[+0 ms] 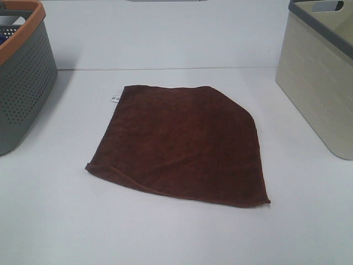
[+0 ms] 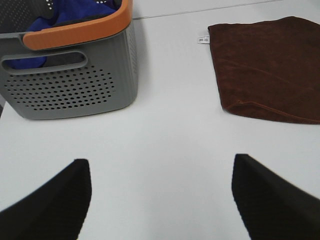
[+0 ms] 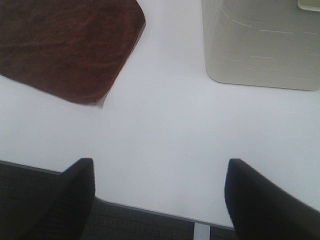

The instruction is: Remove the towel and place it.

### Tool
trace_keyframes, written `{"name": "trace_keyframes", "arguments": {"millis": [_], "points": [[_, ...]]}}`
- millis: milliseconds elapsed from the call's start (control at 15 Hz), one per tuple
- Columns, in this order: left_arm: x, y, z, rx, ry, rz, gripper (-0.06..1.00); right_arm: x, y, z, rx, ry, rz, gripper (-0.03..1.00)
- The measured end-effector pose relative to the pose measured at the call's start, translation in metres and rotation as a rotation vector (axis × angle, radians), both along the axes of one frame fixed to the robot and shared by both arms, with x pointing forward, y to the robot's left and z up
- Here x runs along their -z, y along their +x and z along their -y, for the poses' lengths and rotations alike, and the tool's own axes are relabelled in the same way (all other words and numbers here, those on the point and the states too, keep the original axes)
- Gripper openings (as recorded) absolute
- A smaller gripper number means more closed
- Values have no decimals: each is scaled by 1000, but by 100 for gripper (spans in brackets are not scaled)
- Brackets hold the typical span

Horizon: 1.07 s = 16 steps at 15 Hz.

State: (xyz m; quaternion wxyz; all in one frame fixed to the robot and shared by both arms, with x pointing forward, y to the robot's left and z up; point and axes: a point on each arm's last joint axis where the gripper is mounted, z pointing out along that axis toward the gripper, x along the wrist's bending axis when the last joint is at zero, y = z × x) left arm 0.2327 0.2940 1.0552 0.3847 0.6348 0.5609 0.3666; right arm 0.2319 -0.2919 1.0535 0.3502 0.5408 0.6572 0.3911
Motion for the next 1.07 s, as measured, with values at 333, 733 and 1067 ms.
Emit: {"name": "trace_keyframes", "arguments": {"millis": [333, 733, 1067], "points": [[0, 0, 0, -38, 0, 0, 74, 0, 0, 1, 12, 8, -2, 64], [0, 0, 0, -38, 0, 0, 74, 0, 0, 4, 62, 22, -5, 64], [0, 0, 0, -38, -1, 0, 74, 0, 0, 4, 62, 23, -6, 64]]}}
